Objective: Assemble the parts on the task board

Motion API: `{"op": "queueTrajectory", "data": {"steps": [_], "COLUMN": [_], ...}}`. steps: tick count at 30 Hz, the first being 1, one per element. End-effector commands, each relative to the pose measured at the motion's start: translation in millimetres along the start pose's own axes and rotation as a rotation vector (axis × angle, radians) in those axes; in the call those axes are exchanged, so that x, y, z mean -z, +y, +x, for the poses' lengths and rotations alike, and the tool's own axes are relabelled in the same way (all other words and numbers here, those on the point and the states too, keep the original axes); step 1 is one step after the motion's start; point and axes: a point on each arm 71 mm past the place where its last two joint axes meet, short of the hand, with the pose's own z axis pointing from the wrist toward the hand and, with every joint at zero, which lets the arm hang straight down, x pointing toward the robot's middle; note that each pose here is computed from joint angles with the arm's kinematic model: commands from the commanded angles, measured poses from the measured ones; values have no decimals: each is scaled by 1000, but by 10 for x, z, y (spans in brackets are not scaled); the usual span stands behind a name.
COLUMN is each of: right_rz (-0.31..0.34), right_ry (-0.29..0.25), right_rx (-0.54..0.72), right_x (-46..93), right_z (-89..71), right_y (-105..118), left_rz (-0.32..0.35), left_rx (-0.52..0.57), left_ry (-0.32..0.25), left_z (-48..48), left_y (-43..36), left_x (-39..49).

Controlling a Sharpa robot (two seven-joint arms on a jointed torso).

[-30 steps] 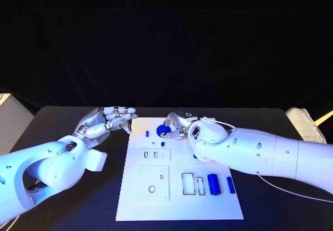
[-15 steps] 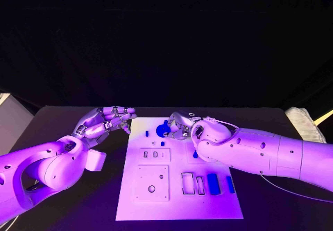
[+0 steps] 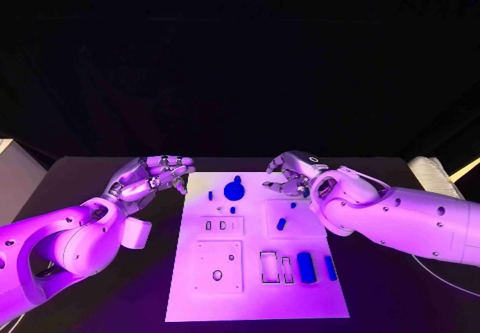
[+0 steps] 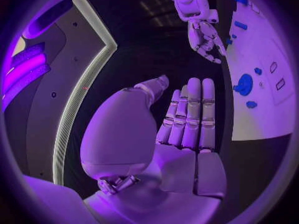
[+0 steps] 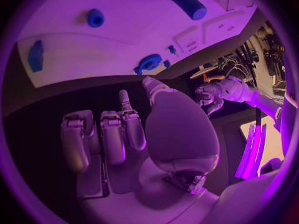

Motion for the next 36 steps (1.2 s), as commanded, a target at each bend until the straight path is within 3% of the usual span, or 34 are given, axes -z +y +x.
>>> {"op": "queueTrajectory", "data": {"steps": [1,9,17,24,36], "right_rz": [-39,0,31,41,45], "right_ry": [5,51,91,126,133], "right_rx": [-158,-195,-149,-136,-134], "right_x": [84,258,356,395,374], "right_z": [-127,-311,-255,-145,-73], "right_y": [-120,-636,-960,-1078,-1087], "left_rz": [12,13,13,13,13], "left_rx": [5,8,6,3,-4], "left_ry": [18,25,28,22,20], "left_z": [22,38,38,10,-12], "left_y": [-10,2,10,15,18], "left_x": [-15,-40,-52,-56,-57]}}
